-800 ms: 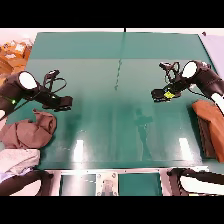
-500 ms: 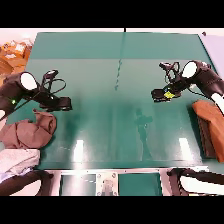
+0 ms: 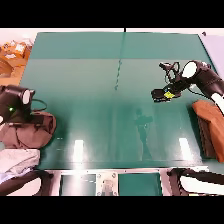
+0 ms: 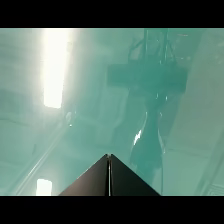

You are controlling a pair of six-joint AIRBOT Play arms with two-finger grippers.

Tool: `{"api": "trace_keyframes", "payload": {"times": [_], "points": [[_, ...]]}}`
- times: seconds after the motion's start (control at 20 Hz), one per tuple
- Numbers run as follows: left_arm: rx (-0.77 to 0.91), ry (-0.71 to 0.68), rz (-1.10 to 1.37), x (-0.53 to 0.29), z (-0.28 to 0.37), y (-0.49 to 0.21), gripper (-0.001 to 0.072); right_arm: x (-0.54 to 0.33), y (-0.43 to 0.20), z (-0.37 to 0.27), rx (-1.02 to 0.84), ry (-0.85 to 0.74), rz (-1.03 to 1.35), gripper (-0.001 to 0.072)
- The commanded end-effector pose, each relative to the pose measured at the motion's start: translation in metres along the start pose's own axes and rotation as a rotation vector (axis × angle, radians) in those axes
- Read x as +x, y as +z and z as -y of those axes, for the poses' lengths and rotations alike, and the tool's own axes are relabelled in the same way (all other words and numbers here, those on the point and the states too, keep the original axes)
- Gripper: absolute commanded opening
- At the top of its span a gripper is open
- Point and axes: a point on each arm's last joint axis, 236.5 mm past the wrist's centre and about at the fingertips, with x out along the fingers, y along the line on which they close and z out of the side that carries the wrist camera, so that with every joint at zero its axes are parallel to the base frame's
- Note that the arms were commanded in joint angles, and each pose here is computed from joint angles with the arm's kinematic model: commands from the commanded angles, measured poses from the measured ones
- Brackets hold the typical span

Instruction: Fold the shirts.

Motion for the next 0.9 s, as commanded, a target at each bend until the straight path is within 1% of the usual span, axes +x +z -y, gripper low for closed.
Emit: {"api": "trace_keyframes", "payload": {"times": [0.0, 0.05, 0.1, 0.15, 0.25, 0.35, 0.5, 0.55, 0.7, 0.85], "points": [[-0.100, 0.010, -0.055, 0.033, -0.023, -0.018, 0.0705, 0.000, 0.000, 0.000, -0.001, 0.000, 0.000, 0.0014], [-0.115, -0.012, -0.053, 0.035, -0.020, -0.018, 0.0568, 0.000, 0.000, 0.000, -0.001, 0.000, 0.000, 0.0014], [-0.112, -0.030, -0.052, 0.035, -0.017, -0.017, 0.0216, 0.000, 0.000, 0.000, 0.000, 0.000, 0.000, 0.0014], [-0.085, -0.048, -0.052, 0.035, -0.013, -0.017, 0.0036, 0.000, 0.000, 0.000, -0.001, 0.000, 0.000, 0.0013], [-0.051, -0.104, -0.039, 0.028, -0.002, -0.012, 0.0026, 0.000, 0.002, 0.000, -0.001, 0.000, 0.008, 0.0014], [-0.061, -0.145, 0.008, 0.007, 0.002, 0.006, 0.0026, 0.000, 0.004, 0.000, -0.001, 0.000, 0.016, 0.0013], [-0.007, -0.218, 0.136, -0.065, 0.018, 0.043, 0.0025, 0.000, 0.004, -0.001, 0.000, 0.001, 0.017, 0.0014], [0.022, -0.254, 0.196, -0.096, 0.031, 0.054, 0.0025, 0.000, 0.005, -0.002, 0.002, 0.008, 0.020, 0.0013], [0.169, -0.381, 0.478, -0.204, 0.094, 0.085, 0.0025, 0.000, 0.007, -0.013, 0.016, 0.055, 0.027, 0.0013], [0.312, -0.538, 0.690, -0.286, 0.166, 0.080, 0.0025, 0.000, 0.006, -0.017, 0.023, 0.073, 0.022, 0.0014]]}}
